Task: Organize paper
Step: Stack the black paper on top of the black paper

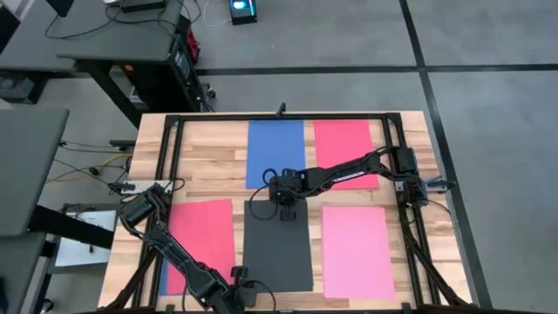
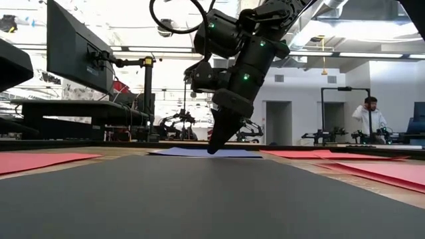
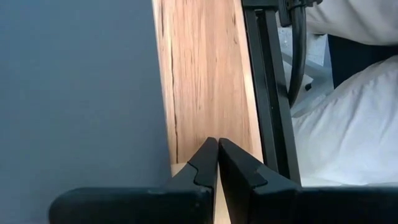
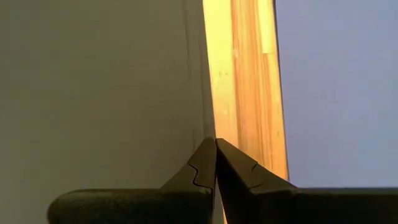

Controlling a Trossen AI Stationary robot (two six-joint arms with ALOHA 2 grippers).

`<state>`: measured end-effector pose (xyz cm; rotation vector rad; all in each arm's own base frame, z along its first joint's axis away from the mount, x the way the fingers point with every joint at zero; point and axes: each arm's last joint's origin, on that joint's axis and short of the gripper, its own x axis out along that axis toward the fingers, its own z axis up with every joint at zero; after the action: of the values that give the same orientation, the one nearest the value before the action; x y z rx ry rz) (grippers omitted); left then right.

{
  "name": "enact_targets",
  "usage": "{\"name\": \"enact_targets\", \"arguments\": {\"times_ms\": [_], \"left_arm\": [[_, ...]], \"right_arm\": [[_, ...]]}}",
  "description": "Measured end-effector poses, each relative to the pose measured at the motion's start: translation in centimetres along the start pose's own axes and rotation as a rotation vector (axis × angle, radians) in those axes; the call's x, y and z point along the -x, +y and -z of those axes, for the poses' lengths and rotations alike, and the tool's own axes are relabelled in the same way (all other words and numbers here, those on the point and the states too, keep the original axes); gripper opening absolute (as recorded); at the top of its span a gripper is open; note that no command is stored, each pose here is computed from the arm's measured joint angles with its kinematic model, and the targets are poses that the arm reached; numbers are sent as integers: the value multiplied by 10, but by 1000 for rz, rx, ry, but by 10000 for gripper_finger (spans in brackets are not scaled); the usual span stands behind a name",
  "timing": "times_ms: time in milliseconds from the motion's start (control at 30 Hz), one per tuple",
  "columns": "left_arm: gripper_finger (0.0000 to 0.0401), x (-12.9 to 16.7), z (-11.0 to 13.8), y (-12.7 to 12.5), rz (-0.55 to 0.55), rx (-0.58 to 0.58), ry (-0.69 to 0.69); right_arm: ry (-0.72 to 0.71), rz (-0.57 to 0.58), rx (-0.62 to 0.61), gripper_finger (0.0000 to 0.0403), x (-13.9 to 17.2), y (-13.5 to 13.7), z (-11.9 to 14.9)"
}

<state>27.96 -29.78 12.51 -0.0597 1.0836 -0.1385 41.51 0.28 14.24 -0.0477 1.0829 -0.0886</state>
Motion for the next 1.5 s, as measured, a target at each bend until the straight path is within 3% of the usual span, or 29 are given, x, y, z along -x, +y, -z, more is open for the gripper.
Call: {"name": "enact_targets", "arguments": {"times_ms": [967,1500], "left_arm": [[0,-3,-3,13,-104,11,-10],[0,9,-8,7,-32,12,-36]], "right_arm": [[-24,-25,-3,0,0,1,-2],[-16,-14,-30,0,2,-5,-2]]}}
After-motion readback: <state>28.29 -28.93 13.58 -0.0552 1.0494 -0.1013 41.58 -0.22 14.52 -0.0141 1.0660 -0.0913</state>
